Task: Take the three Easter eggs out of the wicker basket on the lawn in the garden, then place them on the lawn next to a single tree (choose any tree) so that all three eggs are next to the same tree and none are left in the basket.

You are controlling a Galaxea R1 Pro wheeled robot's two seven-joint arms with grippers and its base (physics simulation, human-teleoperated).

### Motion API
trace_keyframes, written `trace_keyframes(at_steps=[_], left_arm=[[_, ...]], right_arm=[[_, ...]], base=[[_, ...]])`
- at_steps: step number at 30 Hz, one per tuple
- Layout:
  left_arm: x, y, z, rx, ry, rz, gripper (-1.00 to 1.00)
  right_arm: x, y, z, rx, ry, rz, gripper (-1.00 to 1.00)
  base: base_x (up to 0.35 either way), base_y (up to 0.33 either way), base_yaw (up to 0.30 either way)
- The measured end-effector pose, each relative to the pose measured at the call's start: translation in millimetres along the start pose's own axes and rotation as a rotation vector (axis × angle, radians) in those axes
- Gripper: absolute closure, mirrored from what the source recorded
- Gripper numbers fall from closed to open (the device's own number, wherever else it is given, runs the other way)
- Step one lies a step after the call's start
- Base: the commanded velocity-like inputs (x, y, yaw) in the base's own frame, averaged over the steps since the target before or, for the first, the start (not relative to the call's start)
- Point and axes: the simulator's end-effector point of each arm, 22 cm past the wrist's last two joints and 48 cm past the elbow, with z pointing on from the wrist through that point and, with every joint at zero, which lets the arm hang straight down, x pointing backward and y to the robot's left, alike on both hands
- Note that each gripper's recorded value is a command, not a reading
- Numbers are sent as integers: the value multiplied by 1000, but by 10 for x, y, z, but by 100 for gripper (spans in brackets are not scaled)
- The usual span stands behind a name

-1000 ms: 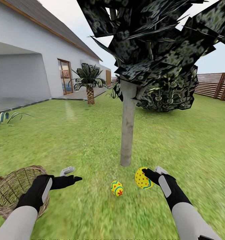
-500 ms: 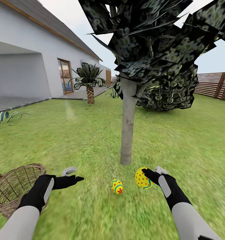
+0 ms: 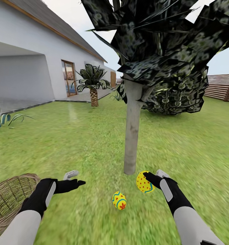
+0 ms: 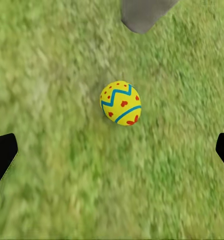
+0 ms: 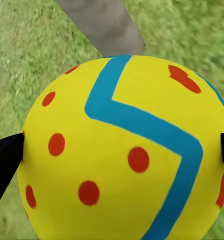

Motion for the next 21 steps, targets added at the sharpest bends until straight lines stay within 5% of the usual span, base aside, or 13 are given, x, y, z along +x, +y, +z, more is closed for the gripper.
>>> trace_keyframes(at_steps=[9,21], left_arm=[[-3,-8,0,1,-1,0,-100],[54,30,43,8,-3,-1,-100]], right_arm=[[-82,9,-4,-2,-38,2,100],[-15,-19,40,-4,-42,3,100]], base=[[244,-211,46],[9,-6,0]])
